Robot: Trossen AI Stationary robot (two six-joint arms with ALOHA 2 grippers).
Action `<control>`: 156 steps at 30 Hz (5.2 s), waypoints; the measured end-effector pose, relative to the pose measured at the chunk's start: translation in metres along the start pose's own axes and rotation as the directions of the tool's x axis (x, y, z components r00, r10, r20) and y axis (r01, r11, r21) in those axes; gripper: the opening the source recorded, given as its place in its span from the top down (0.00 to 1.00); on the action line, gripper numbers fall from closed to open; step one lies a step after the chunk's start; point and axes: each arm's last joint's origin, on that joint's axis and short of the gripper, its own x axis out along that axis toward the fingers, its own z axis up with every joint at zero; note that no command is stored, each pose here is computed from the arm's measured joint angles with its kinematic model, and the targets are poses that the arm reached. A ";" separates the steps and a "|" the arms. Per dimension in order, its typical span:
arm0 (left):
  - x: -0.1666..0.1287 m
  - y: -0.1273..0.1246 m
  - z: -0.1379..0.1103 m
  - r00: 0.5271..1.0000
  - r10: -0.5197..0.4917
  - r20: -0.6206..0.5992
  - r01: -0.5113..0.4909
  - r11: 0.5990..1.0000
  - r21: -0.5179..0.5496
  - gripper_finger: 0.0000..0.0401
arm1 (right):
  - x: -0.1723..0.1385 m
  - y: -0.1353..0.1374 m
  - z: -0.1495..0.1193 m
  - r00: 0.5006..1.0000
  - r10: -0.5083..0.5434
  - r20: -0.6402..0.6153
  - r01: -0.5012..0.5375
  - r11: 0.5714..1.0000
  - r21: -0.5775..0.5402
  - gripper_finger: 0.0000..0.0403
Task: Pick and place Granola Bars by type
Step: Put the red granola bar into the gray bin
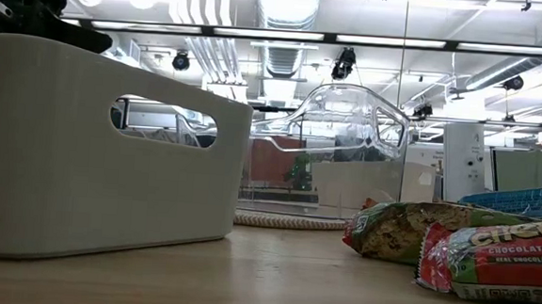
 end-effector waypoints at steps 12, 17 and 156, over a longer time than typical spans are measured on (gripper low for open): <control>0.000 0.000 0.000 1.000 0.000 0.000 0.000 1.000 0.000 1.00 | 0.014 -0.008 -0.011 0.996 -0.092 -0.020 0.090 0.870 0.485 0.98; 0.000 0.000 0.000 1.000 0.000 0.000 0.000 1.000 0.000 1.00 | 0.024 -0.005 -0.015 0.994 -0.097 -0.041 0.102 0.816 0.568 0.98; 0.000 0.000 0.000 1.000 0.000 -0.004 0.000 1.000 0.000 1.00 | 0.083 -0.047 0.031 0.944 -0.203 -0.261 0.326 0.705 0.630 0.88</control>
